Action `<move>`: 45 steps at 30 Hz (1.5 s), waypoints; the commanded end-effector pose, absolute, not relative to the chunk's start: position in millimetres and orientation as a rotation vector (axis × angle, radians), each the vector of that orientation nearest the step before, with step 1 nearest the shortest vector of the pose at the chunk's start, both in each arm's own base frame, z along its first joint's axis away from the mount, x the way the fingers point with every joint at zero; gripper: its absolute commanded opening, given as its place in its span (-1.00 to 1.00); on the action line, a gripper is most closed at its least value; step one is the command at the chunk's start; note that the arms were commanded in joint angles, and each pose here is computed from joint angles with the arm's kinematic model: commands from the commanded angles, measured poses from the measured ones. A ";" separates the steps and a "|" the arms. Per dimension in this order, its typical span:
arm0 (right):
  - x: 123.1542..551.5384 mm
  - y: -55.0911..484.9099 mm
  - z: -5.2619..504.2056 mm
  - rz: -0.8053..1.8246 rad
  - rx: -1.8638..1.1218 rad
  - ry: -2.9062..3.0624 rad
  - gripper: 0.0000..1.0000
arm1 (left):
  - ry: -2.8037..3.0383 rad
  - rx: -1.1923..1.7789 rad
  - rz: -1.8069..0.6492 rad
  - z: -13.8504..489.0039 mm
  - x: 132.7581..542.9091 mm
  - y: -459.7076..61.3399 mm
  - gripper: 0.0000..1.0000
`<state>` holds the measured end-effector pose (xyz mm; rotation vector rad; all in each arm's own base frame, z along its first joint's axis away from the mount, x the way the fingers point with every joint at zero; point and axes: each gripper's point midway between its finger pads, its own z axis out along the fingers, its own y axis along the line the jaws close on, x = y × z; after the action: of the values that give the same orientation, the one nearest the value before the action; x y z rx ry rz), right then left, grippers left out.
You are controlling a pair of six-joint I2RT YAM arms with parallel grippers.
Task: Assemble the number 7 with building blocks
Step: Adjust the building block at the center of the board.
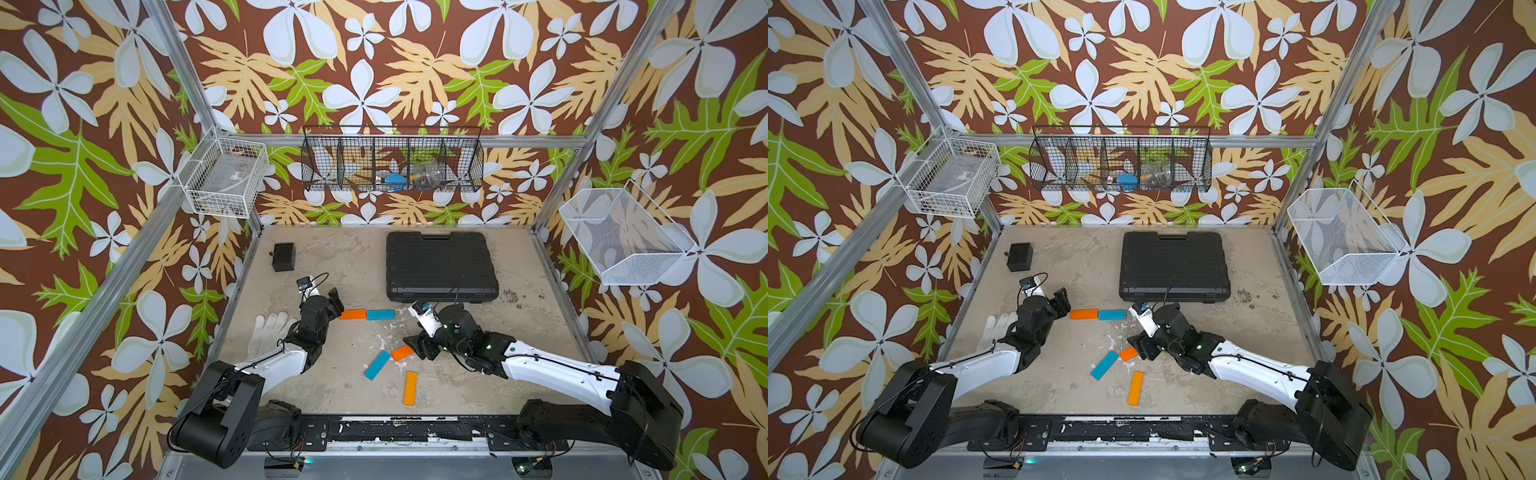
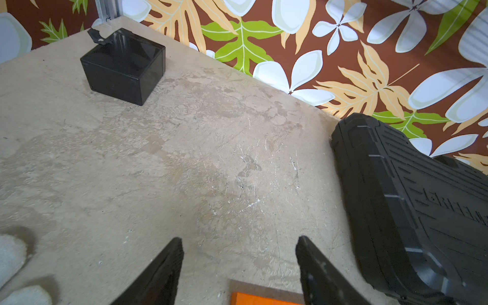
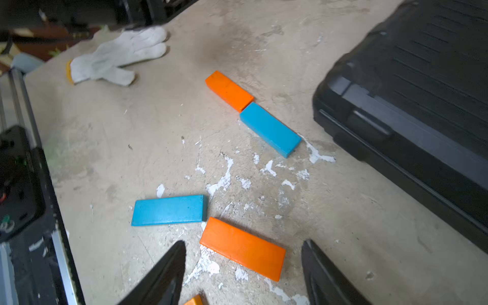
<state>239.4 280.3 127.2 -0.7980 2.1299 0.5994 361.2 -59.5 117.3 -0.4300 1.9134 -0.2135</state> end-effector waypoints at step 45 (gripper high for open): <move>321.4 319.1 38.4 0.067 -0.681 2.458 0.00 | 1.893 -0.443 -0.189 121.3 362.1 -54.3 0.40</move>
<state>322.0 326.4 48.5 -0.6307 2.4274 0.1054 359.9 -53.7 115.6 -0.4470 1.9091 -0.1816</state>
